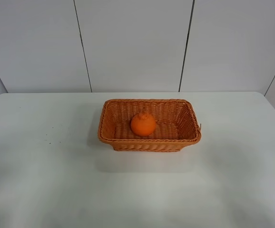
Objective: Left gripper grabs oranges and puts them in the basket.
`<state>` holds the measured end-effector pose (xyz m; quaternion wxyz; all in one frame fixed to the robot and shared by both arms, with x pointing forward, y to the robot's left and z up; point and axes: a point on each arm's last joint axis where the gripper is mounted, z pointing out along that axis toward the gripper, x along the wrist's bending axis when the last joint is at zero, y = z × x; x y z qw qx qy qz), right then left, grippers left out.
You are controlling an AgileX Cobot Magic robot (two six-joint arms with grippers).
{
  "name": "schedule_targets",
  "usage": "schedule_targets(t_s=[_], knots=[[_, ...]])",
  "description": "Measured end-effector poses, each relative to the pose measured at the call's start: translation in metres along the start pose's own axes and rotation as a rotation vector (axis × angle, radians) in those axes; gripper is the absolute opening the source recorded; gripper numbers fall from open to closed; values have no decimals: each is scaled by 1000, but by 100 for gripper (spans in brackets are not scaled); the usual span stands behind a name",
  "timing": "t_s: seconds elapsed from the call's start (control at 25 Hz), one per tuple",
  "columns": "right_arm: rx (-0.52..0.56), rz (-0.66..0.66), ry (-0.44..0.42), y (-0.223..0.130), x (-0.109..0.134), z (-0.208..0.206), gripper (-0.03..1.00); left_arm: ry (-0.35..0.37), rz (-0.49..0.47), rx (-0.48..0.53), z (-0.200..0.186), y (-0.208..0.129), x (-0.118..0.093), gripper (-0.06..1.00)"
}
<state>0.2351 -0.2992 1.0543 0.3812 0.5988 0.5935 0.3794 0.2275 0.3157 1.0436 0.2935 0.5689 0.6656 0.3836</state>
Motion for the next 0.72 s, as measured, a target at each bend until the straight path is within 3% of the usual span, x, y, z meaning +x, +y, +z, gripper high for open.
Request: schedule_targets(t_s=[0.72], knots=[[0, 0, 0, 0, 0, 0, 69, -1, -2, 0, 0, 0, 0, 82]])
